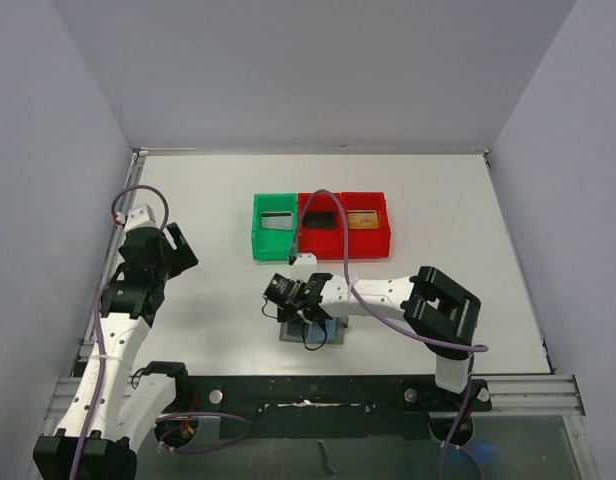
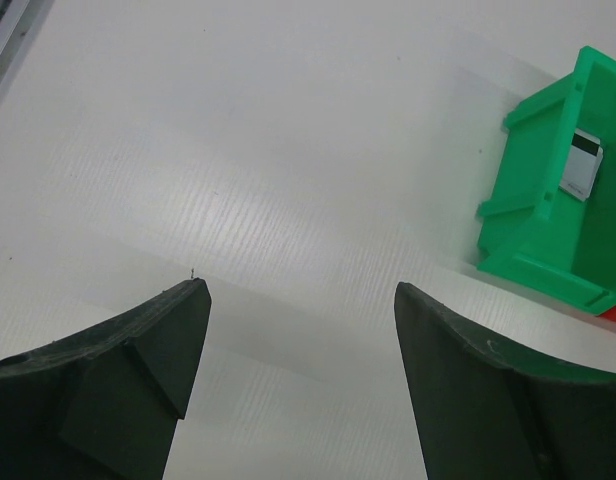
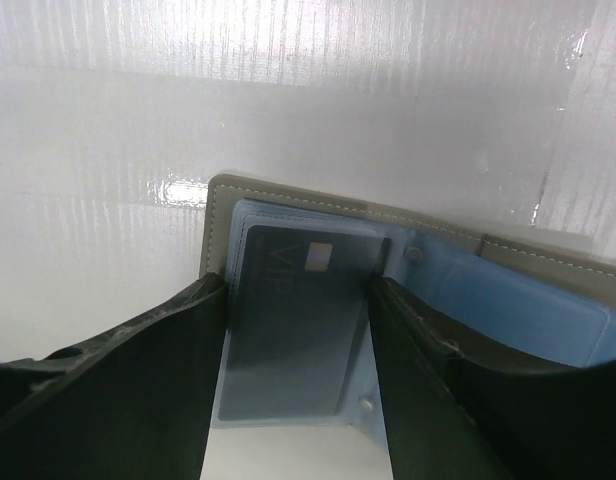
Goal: Take the credit cards out of the card holder
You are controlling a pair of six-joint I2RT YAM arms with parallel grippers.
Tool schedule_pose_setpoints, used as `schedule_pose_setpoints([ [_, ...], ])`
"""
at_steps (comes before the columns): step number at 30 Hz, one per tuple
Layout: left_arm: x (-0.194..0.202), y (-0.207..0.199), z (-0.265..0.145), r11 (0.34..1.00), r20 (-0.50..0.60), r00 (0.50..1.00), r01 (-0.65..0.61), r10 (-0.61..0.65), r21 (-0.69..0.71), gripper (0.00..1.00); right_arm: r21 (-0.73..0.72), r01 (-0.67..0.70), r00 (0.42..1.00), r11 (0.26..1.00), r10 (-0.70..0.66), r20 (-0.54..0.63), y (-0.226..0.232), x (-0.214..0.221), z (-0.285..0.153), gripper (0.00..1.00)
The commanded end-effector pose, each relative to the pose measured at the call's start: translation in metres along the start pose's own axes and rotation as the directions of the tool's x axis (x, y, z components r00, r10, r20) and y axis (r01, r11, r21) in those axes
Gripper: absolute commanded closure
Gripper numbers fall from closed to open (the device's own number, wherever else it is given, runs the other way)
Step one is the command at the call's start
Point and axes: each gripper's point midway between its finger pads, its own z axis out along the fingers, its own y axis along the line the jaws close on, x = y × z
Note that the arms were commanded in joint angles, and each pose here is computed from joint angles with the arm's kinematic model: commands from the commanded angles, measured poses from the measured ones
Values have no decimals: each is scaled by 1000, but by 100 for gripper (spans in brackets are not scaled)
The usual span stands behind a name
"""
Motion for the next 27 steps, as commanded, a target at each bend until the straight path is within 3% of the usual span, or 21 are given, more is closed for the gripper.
schedule_pose_setpoints([
  [1, -17, -7, 0, 1000, 59, 998, 6, -7, 30, 25, -21, -60, 998, 998, 59, -35, -4, 13, 9, 47],
  [4, -16, -7, 0, 1000, 57, 998, 6, -7, 29, 25, -41, -68, 997, 997, 66, -36, -5, 14, 8, 52],
  [9, -14, -11, 1, 999, 43, 999, 4, -6, 52, 25, -136, -94, 995, 986, 90, -37, 1, 13, 5, 53],
  [14, 3, -40, -2, 976, -34, 999, 47, -40, 215, 25, -229, -149, 989, 962, 138, -60, 2, 13, 5, 50],
  [20, 39, -95, -20, 844, -232, 967, 213, -109, 492, 32, -268, -191, 981, 944, 177, -76, -3, 16, 6, 47],
  [23, 58, -113, -29, 790, -315, 944, 264, -95, 554, 33, -269, -197, 980, 943, 180, -85, -5, 19, 8, 47],
  [27, 97, -134, -41, 767, -417, 909, 273, -7, 580, 34, -275, -205, 978, 939, 188, -88, -5, 21, 8, 48],
])
